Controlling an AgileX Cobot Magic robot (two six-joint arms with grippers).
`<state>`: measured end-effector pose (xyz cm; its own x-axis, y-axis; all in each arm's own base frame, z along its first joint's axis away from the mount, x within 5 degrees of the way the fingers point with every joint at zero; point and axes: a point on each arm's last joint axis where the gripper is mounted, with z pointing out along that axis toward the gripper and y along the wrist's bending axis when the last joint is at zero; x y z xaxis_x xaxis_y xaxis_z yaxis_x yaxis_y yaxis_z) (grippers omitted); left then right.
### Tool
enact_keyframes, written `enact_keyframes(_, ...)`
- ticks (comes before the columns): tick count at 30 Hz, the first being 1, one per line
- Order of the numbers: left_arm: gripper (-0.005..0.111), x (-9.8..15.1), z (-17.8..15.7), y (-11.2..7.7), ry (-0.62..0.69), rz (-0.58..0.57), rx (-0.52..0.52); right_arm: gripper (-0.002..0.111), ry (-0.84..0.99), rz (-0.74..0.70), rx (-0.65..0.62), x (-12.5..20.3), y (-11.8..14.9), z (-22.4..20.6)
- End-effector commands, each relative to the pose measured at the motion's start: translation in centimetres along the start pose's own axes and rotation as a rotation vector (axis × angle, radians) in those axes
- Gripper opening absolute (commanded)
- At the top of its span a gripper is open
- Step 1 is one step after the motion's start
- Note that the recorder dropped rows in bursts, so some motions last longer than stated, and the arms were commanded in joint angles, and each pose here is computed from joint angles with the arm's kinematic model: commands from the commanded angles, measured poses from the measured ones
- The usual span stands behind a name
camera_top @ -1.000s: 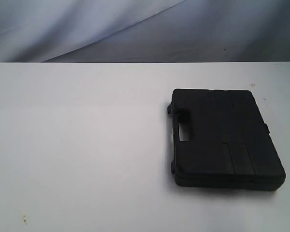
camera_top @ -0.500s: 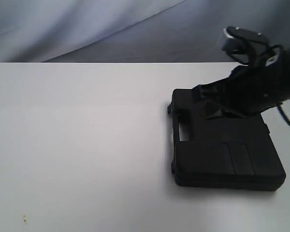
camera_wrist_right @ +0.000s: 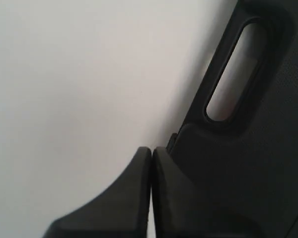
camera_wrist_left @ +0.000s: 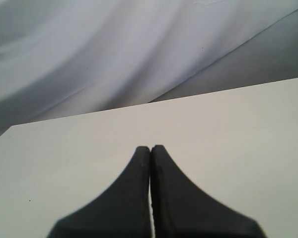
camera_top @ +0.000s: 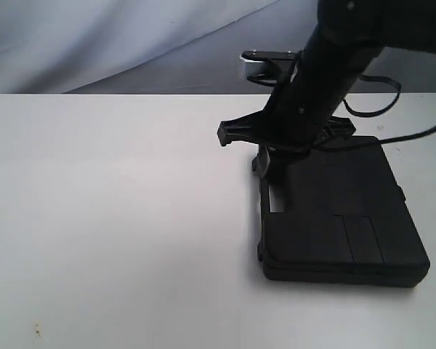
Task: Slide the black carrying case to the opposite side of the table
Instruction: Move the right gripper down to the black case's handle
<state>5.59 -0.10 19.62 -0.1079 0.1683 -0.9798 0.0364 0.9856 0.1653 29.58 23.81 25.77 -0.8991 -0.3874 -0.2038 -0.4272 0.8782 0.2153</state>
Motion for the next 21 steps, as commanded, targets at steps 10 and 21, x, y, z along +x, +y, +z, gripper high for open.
enact_keyframes(10, 0.000, 0.0, 0.0, 0.0, -0.011, -0.020, -0.003, 0.000, 0.023, 0.137, 0.226, -4.4, -1.5, 3.5)
enact_keyframes(21, 0.000, 0.0, 0.0, 0.0, -0.011, -0.020, -0.003, 0.020, -0.049, 0.185, 0.172, -5.4, -1.3, 5.3)
